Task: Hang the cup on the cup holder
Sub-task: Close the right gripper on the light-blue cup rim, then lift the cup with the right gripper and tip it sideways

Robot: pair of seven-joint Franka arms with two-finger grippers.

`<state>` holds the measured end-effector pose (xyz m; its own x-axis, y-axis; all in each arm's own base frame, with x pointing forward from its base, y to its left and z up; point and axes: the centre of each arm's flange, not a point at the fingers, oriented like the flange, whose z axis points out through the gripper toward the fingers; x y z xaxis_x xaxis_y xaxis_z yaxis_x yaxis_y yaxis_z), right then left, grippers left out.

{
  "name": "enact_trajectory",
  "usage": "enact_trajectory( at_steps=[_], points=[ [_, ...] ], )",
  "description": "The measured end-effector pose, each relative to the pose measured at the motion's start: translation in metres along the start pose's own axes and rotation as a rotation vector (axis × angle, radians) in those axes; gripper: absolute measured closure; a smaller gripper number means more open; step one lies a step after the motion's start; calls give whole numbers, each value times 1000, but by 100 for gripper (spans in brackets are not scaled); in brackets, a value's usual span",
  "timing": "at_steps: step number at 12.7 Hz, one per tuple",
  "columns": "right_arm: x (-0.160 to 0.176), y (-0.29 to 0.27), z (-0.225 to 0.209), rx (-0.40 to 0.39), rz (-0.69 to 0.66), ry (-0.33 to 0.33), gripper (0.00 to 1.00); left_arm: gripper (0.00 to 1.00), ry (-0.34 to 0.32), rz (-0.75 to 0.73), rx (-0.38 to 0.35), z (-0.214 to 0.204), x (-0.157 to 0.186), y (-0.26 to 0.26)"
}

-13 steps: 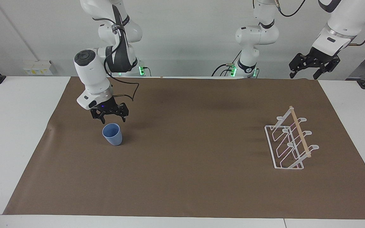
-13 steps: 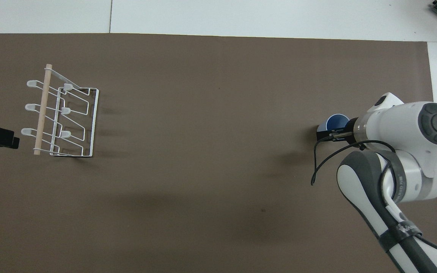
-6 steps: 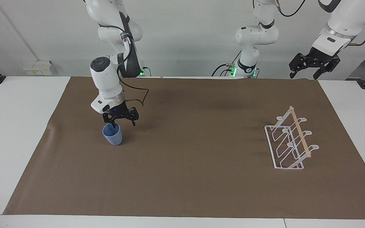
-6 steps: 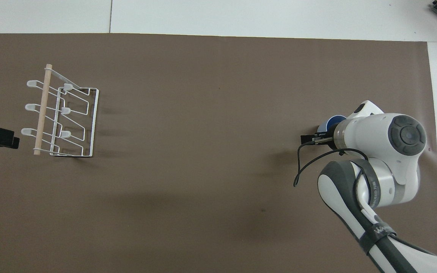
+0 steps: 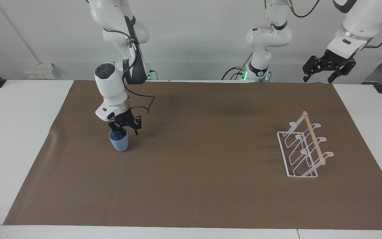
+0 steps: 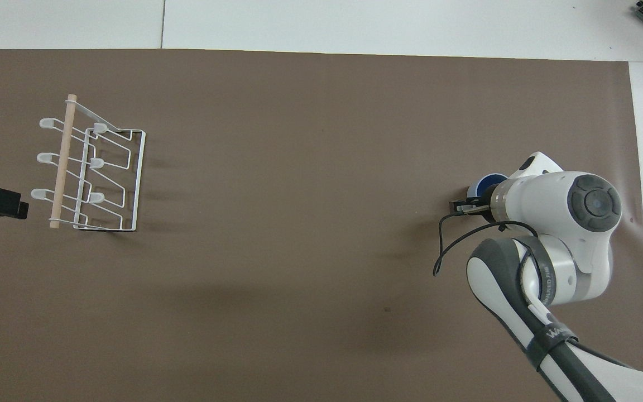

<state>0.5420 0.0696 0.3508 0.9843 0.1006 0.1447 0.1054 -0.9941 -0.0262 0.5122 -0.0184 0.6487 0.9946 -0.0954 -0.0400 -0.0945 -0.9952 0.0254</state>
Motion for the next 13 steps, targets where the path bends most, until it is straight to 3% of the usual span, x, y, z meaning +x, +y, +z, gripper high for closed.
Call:
enact_trajectory(
  at_steps=[3,4,10,13],
  points=[
    [0,6,0,-2,8,1,84,0,0,0,0,0,0,0],
    [1,9,-3,-4,13,6,91,0,0,0,0,0,0,0],
    [1,12,-4,-4,16,-3,91,0,0,-1,0,0,0,-1],
    [9,14,-22,-3,20,-79,91,0,0,-1,0,0,0,-1]
  ],
)
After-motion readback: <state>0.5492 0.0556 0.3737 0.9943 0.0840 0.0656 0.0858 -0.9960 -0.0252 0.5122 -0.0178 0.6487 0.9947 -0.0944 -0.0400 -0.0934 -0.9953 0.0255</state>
